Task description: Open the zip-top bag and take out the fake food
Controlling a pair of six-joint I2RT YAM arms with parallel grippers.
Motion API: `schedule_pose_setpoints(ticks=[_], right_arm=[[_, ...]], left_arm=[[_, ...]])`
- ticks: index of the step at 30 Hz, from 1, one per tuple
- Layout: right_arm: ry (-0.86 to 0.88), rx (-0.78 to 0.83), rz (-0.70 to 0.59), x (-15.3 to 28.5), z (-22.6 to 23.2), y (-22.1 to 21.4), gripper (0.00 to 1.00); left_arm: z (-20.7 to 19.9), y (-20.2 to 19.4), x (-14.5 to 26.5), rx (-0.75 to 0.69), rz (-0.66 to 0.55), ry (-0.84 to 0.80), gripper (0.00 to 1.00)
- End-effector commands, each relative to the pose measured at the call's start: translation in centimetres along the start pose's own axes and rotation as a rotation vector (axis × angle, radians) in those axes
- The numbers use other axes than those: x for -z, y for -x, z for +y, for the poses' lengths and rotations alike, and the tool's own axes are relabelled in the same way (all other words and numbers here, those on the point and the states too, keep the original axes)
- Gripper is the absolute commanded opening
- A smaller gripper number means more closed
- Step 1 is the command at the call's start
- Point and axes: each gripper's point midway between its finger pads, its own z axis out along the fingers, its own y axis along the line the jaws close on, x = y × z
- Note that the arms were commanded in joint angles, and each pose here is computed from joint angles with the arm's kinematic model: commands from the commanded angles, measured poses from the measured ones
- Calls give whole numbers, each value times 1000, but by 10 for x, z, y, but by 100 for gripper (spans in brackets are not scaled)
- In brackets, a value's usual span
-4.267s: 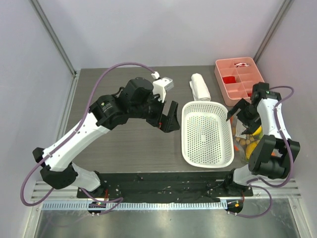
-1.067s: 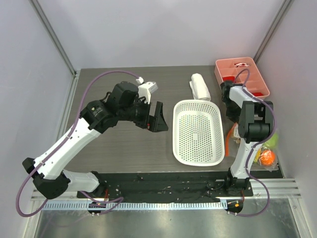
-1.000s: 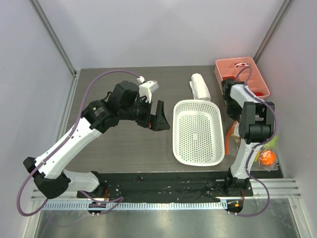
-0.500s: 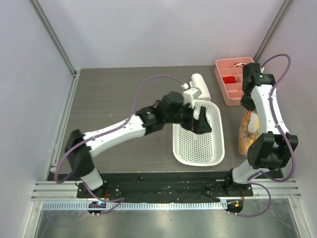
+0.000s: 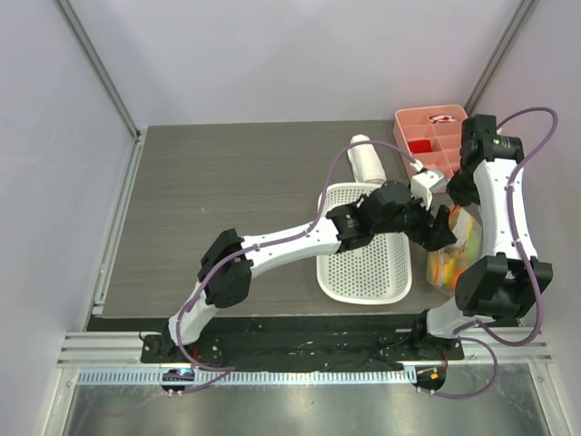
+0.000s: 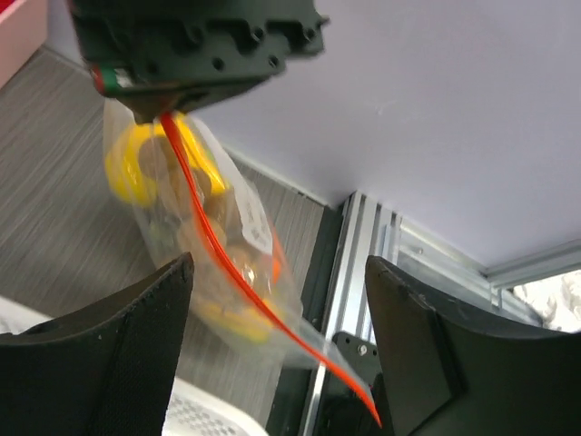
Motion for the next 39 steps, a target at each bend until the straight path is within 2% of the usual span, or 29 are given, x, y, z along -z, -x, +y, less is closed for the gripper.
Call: schedule_pose_setpoints(ticks=[1, 3, 11, 13, 14, 15, 16, 17, 20, 22, 27, 28, 31, 36, 39], right_arm=[[21, -53, -45, 26, -13, -2, 1], [19, -49, -41, 29, -16, -5, 1], [63, -31, -1, 38, -19, -23, 1], [71, -27, -4, 42, -21, -22, 2], [76, -24, -3, 43, -22, -22, 7], [85, -28, 3, 44, -22, -21, 13], [128, -56, 22, 47, -21, -19, 20], [142, -74, 33, 48, -21, -17, 38], [189, -203, 30, 57, -31, 7, 80], [226, -288, 37, 64, -31, 24, 86], [345, -524, 236, 58, -24, 29, 87], [369, -551, 309, 50, -18, 22, 86], [431, -626, 423, 46, -9, 13, 86], [404, -658, 413, 36, -21, 23, 85], [413, -670, 446, 32, -20, 18, 80]], left_arm=[[-7, 23, -14, 3, -117, -111, 77], [-12, 19, -17, 11, -115, -158, 74], [8, 5, -42, 1, -88, -140, 60], [10, 7, -45, -3, -95, -145, 52], [11, 10, -45, 12, -101, -148, 31], [16, 12, -48, 20, -108, -143, 18], [17, 14, -49, 27, -113, -146, 12], [17, 13, -49, 31, -108, -156, 4], [16, 19, -47, 42, -108, -202, 0], [15, 19, -45, 53, -105, -227, 0], [5, 16, -39, 54, -106, -314, 0], [4, 17, -38, 54, -108, -320, 0], [-5, 19, -36, 48, -109, -369, 0], [-13, 23, -36, 39, -117, -409, 0], [-9, 23, -36, 27, -118, -389, 0]])
